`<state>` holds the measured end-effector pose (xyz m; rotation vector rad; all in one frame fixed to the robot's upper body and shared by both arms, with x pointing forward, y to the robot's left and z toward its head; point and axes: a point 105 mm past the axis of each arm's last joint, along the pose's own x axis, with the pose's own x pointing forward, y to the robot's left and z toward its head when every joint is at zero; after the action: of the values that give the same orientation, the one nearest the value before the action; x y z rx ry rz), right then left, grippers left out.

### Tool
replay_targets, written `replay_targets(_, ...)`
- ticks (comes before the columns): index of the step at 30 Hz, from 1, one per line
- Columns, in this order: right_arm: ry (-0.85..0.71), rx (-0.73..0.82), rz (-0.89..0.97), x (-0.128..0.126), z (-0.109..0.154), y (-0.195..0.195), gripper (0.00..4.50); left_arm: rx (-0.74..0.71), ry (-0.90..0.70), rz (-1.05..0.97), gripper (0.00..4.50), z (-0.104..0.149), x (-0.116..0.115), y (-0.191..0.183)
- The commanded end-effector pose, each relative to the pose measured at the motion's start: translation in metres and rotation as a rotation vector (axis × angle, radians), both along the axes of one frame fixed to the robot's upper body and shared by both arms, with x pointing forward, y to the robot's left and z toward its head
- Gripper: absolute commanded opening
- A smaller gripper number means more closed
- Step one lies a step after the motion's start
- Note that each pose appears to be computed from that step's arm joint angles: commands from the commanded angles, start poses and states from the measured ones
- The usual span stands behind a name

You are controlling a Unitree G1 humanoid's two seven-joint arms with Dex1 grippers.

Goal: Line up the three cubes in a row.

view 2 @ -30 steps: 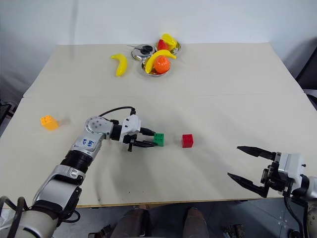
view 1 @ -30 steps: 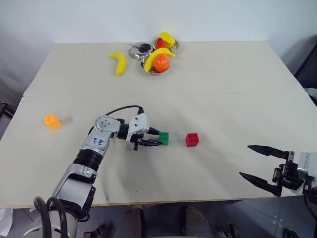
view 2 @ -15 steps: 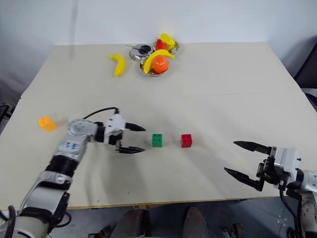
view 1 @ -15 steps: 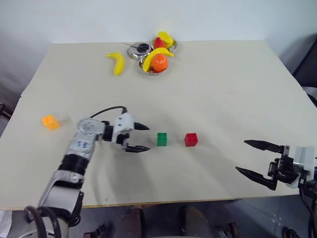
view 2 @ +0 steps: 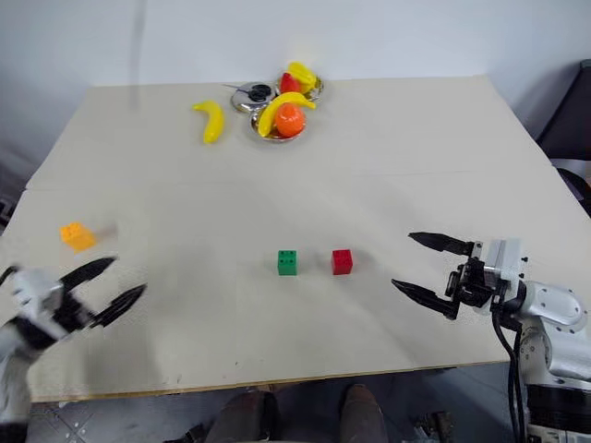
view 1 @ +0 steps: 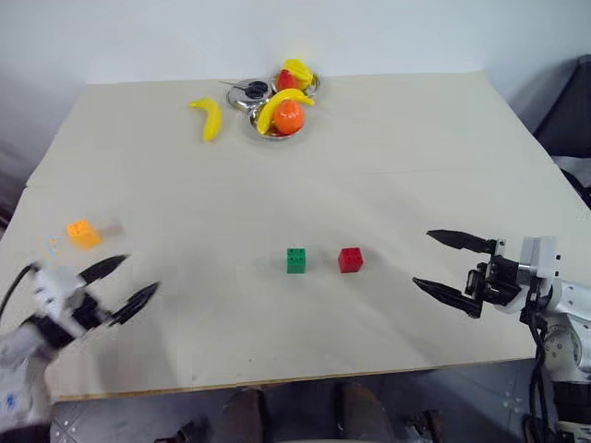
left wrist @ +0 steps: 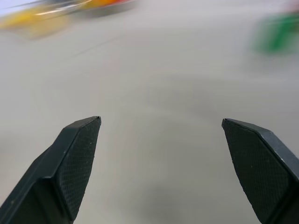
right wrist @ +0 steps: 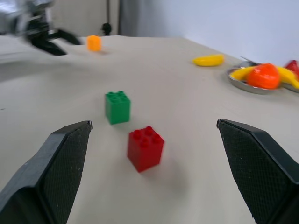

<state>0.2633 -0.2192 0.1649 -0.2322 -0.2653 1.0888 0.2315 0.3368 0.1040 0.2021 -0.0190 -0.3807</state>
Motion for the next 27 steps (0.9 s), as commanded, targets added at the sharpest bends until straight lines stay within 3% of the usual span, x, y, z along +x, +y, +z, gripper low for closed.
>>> replay_targets(1,-0.053,-0.001,0.002,-0.002,0.006,0.0,4.5,0.004,-0.096,0.25,4.37,0.014,-0.027,0.039)
replay_targets(5,-0.063,0.003,-0.004,0.0,0.006,0.0,4.5,-0.051,-0.1,0.409,4.37,0.003,-0.051,0.058)
replay_targets(9,-0.063,-0.005,0.002,0.001,0.005,0.002,4.5,-0.08,-0.096,0.462,4.37,-0.002,-0.05,0.064)
replay_targets(12,-0.061,-0.006,0.004,0.002,0.004,0.002,4.5,-0.078,-0.083,0.46,4.37,-0.004,-0.038,0.06)
replay_targets(21,-0.041,-0.014,0.021,0.004,-0.001,0.006,4.5,-0.271,-0.096,0.541,4.37,0.016,0.035,0.026)
replay_targets(27,-0.024,-0.015,0.04,0.003,-0.002,0.01,4.5,-0.25,-0.046,0.651,4.37,0.028,0.066,0.014)
